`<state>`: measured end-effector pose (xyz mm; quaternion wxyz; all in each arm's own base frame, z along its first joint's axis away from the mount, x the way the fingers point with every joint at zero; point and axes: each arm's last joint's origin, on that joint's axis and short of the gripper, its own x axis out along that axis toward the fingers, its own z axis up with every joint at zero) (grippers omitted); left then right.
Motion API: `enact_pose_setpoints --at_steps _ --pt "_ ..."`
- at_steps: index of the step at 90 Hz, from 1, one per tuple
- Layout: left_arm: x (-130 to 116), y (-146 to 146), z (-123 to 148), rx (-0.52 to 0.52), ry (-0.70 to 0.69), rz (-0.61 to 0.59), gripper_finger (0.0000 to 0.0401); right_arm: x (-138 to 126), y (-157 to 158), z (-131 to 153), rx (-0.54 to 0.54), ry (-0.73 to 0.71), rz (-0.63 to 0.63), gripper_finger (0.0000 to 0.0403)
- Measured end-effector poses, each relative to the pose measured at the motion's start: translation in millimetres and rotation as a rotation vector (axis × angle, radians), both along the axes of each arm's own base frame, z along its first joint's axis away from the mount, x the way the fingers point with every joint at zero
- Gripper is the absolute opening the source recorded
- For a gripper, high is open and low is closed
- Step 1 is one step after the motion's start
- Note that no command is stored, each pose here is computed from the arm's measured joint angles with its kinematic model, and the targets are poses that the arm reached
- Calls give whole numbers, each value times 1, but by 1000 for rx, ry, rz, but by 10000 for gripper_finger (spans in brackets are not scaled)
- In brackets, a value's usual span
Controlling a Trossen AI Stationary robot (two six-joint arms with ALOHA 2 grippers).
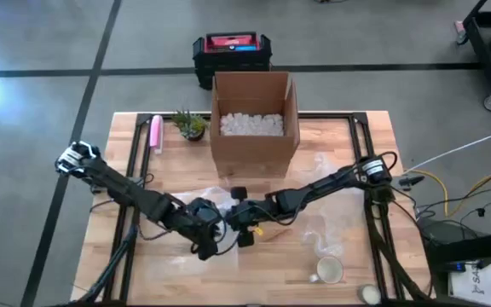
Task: Wrap mug
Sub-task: Wrap the orange mug with the bubble wrap
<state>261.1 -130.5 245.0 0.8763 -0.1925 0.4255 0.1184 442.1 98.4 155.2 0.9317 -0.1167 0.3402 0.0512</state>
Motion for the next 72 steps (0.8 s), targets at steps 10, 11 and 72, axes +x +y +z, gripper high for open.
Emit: enact_pose_setpoints --at_steps 10,11,72 --pt "-1 5 4 91 -45 81 75 0 0 1 -5 1 4 2" --pt "-1 6 4 97 -50 88 75 0 0 1 -6 0 6 2" --pt "7 13 -35 88 39 138 75 -22 6 62 113 -40 122 2"
